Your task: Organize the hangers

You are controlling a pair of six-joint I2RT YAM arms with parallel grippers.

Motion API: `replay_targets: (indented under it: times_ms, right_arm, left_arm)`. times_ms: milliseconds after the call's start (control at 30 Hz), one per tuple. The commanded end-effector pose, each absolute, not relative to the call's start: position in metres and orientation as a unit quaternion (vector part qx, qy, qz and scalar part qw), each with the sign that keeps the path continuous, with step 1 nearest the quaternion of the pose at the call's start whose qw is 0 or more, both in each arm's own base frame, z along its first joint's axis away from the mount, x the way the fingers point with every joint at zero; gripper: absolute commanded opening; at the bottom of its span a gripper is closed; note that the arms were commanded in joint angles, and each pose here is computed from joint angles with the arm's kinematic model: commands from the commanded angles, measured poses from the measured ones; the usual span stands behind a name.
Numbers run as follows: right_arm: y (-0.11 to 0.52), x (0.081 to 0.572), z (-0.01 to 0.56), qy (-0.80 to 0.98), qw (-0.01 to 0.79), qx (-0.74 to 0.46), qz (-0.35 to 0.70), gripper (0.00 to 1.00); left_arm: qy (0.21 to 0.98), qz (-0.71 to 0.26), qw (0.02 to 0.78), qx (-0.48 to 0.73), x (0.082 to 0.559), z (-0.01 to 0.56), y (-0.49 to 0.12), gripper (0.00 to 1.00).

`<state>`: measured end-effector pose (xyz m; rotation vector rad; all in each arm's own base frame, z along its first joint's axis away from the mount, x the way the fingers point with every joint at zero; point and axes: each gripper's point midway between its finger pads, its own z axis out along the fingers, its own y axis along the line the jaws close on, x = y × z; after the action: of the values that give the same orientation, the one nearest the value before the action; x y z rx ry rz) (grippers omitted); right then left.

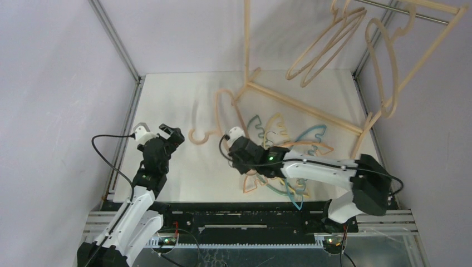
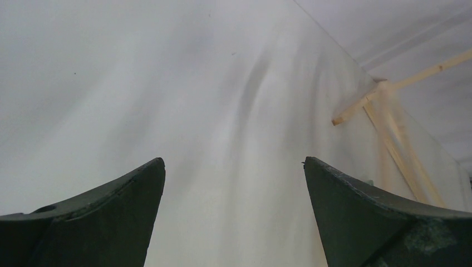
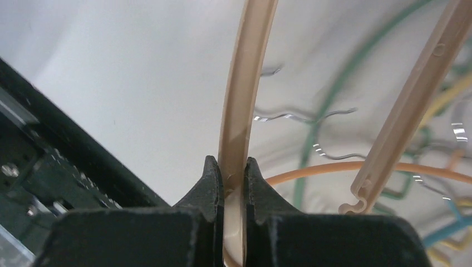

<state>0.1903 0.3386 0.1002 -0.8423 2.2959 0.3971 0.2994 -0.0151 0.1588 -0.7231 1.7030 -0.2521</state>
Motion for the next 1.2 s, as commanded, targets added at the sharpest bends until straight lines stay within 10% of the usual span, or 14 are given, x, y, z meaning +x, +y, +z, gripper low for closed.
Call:
replay_targets:
  times_ms: [0, 533, 1167]
  right_arm:
    - [0.333, 0.222, 0.191, 0.848, 0.428, -0.245, 0.194, 0.0]
    - [0.343, 0.321, 0.407, 0.679, 0.663, 0.037, 0.314, 0.0]
    - [0.249, 0.446, 0.442, 0.612, 0.718, 0.218, 0.25, 0.0]
  left_arm:
    - [0.723, -0.108, 0.602, -0.322, 0.301, 0.164, -0.011, 1.0]
    - [0.726, -0.129, 0.6, -0.311, 0.302, 0.167, -0.02, 1.0]
    - [0.734, -0.134, 0.592, -0.305, 0.306, 0.16, -0.024, 1.0]
